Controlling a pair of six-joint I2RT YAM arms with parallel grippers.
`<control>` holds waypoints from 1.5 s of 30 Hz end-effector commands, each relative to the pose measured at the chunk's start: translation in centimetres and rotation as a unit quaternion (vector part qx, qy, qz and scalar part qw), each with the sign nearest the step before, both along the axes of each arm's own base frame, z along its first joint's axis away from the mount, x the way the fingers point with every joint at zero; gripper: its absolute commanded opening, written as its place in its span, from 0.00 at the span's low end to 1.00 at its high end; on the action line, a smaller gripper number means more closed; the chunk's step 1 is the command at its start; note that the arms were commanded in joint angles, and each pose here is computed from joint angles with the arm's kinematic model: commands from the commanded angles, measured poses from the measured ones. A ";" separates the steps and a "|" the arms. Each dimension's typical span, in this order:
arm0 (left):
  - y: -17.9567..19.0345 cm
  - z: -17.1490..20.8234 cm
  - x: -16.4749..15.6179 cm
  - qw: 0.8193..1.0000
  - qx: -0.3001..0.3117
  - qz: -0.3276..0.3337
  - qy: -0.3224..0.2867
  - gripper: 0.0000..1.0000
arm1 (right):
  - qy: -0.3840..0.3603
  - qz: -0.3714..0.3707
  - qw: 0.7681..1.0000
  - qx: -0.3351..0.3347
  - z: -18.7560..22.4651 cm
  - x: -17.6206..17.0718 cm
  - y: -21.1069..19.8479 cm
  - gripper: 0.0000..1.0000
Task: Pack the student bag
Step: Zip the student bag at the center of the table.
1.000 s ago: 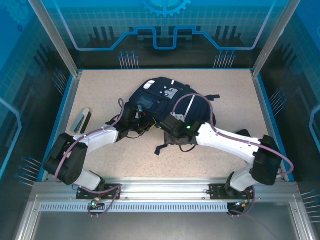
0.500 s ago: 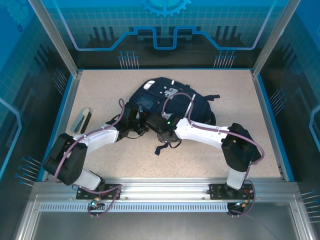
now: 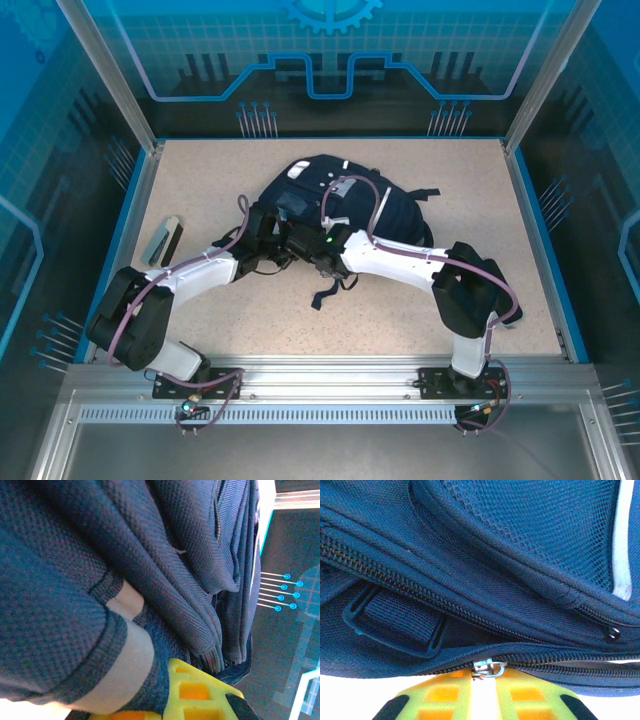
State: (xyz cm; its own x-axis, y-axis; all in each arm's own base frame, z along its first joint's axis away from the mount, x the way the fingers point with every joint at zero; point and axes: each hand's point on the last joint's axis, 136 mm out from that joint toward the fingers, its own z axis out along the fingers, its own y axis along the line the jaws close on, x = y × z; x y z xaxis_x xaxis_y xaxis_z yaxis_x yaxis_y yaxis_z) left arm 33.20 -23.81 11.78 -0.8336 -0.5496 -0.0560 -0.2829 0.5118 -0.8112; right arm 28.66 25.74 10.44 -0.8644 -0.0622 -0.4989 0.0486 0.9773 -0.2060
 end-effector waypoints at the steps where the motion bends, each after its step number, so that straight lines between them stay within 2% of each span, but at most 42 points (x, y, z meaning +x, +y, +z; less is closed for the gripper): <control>1: -1.7 5.0 0.5 0.997 -0.041 -0.025 -0.053 0.00 | -0.037 -0.018 0.998 -0.040 0.8 1.7 -1.7 0.10; 5: -1.6 5.0 0.6 0.998 -0.039 -0.022 -0.052 0.00 | -0.035 -0.009 0.998 -0.047 0.6 1.6 -1.9 0.09; 11: -1.8 5.4 0.7 0.997 -0.045 -0.023 -0.054 0.00 | -0.033 0.028 0.998 -0.045 -0.1 2.1 -1.0 0.31; 14: -2.0 5.9 0.7 0.997 -0.051 -0.025 -0.055 0.00 | -0.043 0.031 0.997 -0.061 -0.3 2.5 -1.2 0.32; 21: -1.9 6.4 0.9 0.997 -0.053 -0.022 -0.057 0.00 | -0.083 0.004 0.992 -0.099 0.5 3.2 -3.4 0.25; 30: -1.5 5.7 1.0 0.998 -0.038 -0.012 -0.050 0.00 | -0.091 0.007 0.990 -0.112 1.9 2.8 -4.7 0.05; 36: 0.4 3.4 1.2 0.999 0.011 0.018 -0.031 0.00 | -0.057 -0.002 0.993 -0.099 2.1 0.4 -7.4 0.03; 45: 2.0 1.2 1.6 0.999 0.025 0.038 -0.015 0.00 | 0.008 -0.025 0.999 -0.045 -0.2 -3.4 -12.7 0.02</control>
State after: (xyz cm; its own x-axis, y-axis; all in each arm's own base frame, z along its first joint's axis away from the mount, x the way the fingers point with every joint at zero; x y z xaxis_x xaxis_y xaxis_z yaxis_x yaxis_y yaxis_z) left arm 33.79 -23.25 12.31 -0.8139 -0.5787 -0.0514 -0.3221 0.5229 -0.7892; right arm 26.50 15.48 10.61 -0.8475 -0.0861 -0.5238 0.0760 0.9569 -0.2802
